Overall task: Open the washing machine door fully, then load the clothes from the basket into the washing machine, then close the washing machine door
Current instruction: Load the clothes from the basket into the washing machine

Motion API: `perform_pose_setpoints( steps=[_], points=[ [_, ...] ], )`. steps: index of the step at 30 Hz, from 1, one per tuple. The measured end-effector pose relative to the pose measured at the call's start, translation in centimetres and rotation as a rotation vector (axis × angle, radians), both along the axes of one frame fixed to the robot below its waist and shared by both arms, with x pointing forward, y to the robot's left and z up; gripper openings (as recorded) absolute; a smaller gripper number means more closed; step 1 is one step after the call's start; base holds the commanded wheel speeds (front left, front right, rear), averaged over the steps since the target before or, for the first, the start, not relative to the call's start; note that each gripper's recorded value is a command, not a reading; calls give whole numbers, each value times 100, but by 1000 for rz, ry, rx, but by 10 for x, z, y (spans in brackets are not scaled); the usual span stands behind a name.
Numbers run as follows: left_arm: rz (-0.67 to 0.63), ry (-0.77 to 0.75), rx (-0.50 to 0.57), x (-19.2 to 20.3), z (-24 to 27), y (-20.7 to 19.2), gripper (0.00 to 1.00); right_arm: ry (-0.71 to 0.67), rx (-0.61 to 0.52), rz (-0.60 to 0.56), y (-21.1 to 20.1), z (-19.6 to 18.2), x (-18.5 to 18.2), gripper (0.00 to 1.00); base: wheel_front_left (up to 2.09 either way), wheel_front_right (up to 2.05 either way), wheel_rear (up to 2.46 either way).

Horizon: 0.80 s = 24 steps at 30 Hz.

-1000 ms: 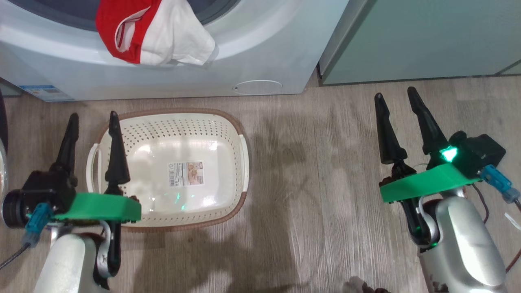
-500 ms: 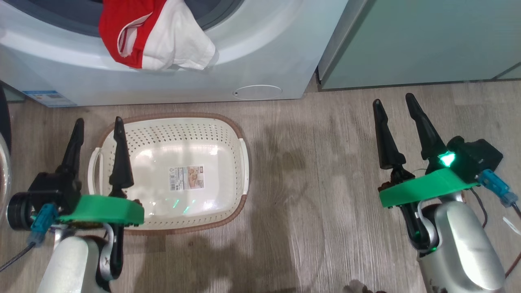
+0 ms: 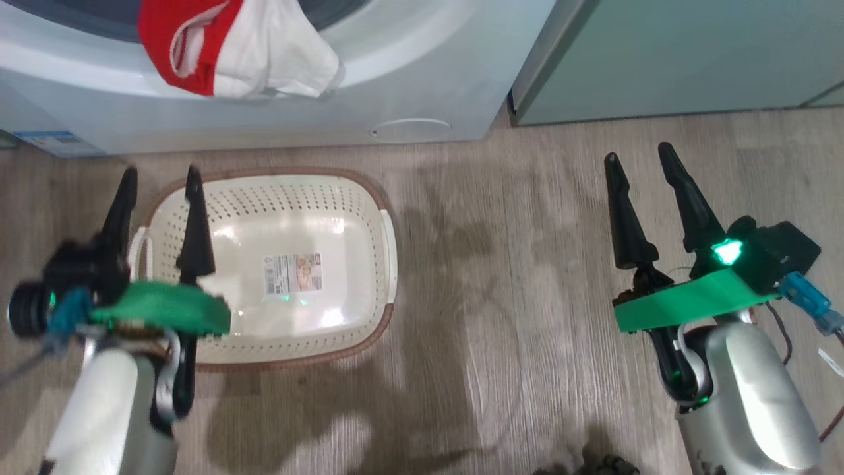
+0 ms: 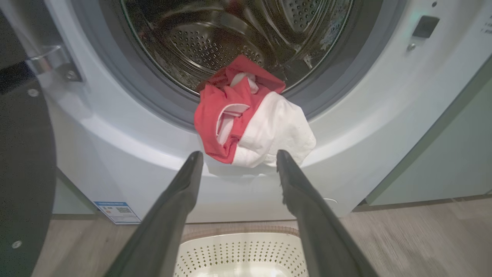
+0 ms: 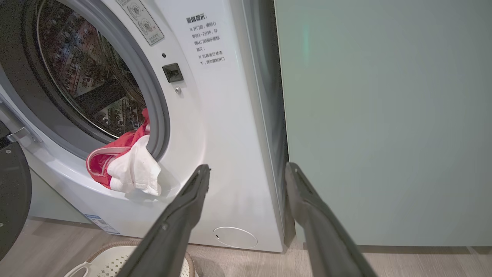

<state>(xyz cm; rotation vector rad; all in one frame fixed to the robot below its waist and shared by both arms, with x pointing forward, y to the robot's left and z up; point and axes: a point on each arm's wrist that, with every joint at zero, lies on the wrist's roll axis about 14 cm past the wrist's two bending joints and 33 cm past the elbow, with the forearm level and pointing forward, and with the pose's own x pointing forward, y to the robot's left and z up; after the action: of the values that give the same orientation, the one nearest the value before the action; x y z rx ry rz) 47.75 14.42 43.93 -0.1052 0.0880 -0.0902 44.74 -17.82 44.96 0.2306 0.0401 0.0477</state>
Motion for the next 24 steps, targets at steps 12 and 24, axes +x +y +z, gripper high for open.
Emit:
perform_pose_setpoints(
  steps=[12, 24],
  points=[
    [-130, 153, -55, 81, -46, -38, 100, 38, 12, -3, -3, -21, 14, 100, 0, 0, 0],
    [-127, 322, -1, 131, -94, -41, 100, 81, 32, -76, -27, -33, 4, 100, 0, 0, 0]
  ],
)
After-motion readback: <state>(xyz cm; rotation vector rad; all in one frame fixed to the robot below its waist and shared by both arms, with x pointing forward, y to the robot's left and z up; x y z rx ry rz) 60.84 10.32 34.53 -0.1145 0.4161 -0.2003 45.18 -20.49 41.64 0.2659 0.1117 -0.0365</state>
